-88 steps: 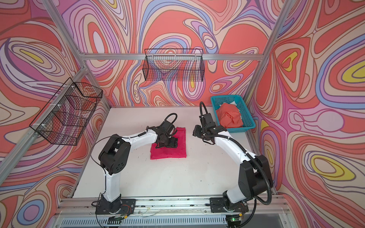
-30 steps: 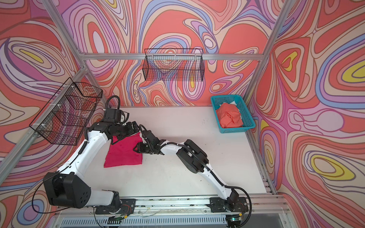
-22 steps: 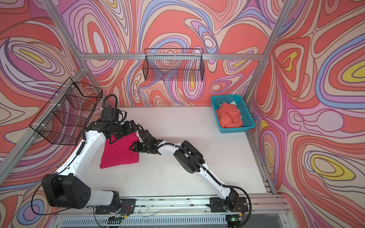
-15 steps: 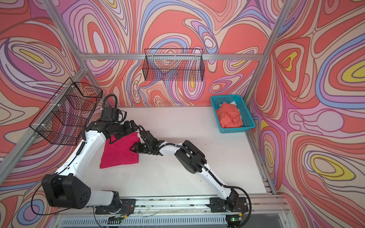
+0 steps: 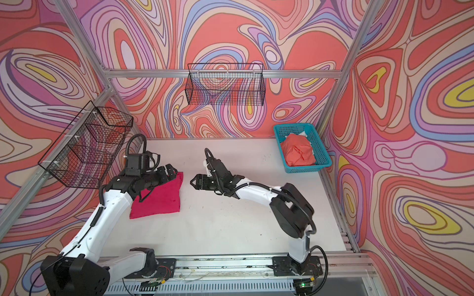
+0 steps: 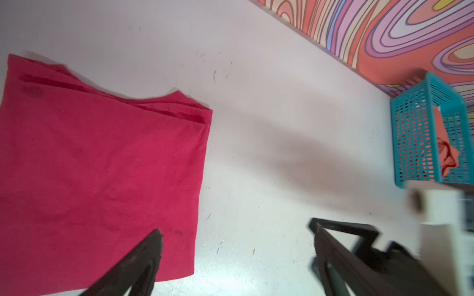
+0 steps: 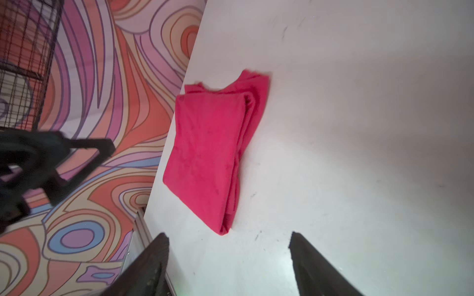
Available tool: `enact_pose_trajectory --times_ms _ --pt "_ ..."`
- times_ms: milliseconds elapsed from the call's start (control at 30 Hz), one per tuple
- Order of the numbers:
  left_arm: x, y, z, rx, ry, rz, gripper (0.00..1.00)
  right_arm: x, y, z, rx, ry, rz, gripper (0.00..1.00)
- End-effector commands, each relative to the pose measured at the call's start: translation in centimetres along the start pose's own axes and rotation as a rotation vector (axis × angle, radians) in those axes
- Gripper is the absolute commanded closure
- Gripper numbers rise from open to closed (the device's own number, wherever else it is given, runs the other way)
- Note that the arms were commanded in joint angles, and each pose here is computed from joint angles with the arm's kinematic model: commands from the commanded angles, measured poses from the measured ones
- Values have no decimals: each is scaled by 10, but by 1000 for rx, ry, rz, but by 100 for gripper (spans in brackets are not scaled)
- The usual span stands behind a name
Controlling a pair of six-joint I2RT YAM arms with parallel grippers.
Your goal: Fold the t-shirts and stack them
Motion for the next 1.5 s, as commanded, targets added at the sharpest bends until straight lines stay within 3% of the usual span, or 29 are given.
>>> enact_pose_trajectory --times_ms 0,233,400,567,867,1367,1467 --pt "-5 3 14 87 86 -107 2 20 -46 -35 -185 -77 -124 17" --pt "-26 16 38 256 257 -223 0 64 -123 -93 -419 -215 -340 2" --pt "-35 29 49 289 303 -298 0 84 -156 -140 -549 -280 -468 2" --pt "-50 50 60 327 349 -363 0 99 -189 -190 -641 -257 -619 2" --pt "-53 64 78 408 326 -460 0 99 -209 -239 -639 -366 -788 2" --pt "-47 84 74 351 374 -545 1 77 -210 -272 -532 -439 -1011 2" --pt "-49 91 75 345 374 -578 1 73 -210 -272 -525 -451 -1010 2"
Point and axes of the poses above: each gripper's point midway between its finger pads, its own y axis out along the fingers, its own z axis along the line the jaws close on, x = y × z, the point moved 7 cm from there along -y, back along the fingers, and after that the axes turned 15 degrees about y, right-handed, at the moved point
